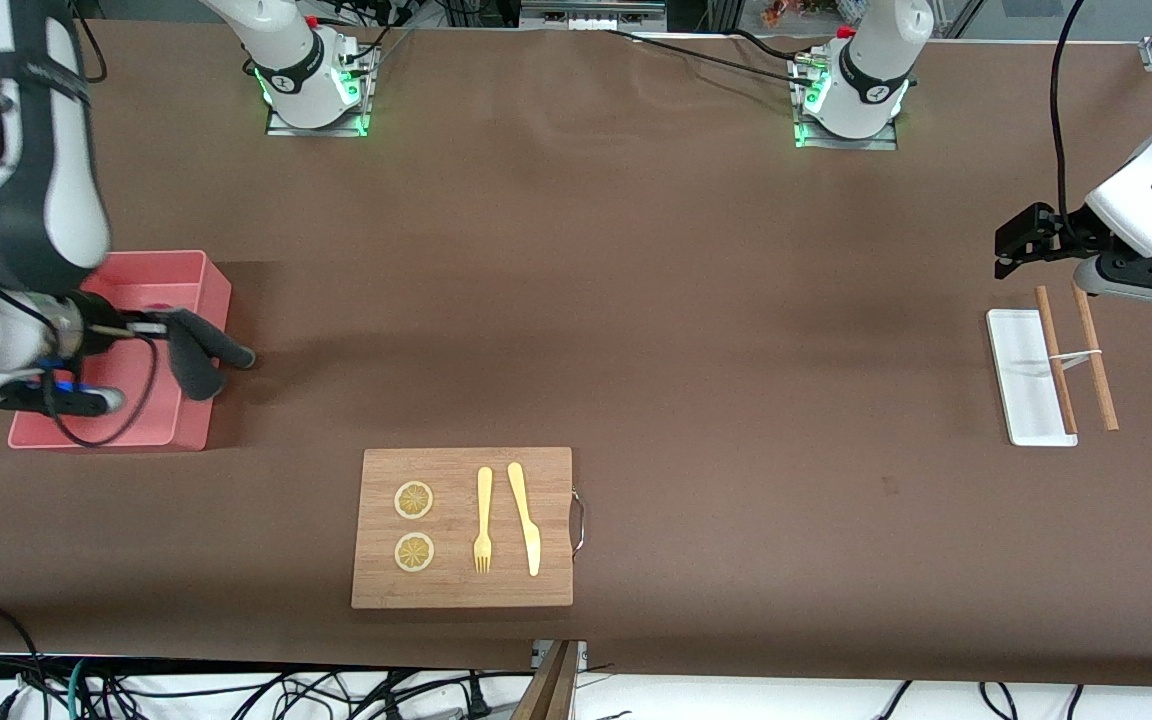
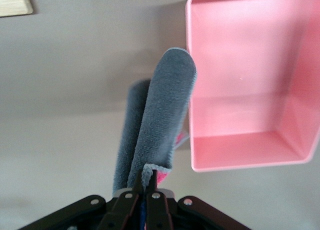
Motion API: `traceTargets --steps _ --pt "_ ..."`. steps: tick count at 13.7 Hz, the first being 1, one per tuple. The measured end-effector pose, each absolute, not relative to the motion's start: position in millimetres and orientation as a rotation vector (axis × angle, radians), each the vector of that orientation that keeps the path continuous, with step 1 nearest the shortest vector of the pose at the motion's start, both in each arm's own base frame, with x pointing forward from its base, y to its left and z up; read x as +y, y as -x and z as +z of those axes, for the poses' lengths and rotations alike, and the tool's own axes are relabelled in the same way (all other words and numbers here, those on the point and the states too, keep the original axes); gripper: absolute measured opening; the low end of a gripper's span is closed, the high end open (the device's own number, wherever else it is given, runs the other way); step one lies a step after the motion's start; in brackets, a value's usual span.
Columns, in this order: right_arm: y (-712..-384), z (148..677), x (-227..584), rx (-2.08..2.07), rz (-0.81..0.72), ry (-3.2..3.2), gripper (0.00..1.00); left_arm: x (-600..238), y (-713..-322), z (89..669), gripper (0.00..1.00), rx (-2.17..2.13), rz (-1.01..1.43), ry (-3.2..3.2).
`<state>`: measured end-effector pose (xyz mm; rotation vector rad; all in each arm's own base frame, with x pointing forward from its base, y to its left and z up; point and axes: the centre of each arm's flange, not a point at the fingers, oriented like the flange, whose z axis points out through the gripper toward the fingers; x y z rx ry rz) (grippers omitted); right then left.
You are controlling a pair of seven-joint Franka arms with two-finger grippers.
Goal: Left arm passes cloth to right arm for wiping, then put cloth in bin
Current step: 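Carry the cloth with the right gripper over the pink bin, then lower the cloth into the pink bin and open the right gripper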
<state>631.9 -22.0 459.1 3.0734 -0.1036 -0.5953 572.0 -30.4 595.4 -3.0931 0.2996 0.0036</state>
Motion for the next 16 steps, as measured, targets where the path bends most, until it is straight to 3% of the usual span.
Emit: traceTargets --steps 4,8,16 --pt "-613.4 511.3 -69.0 -0.048 -0.573 -3.053 0.02 -30.8 -572.0 595.2 1.0 0.301 0.004 3.093" --pt "-598.3 527.2 -118.9 0.036 -0.572 -3.022 0.02 -30.8 -571.5 594.5 1.0 0.301 0.012 3.093" --pt "-591.0 448.4 -162.6 0.088 -0.578 -2.992 0.02 -30.5 -571.5 594.4 1.0 0.3 0.012 3.093"
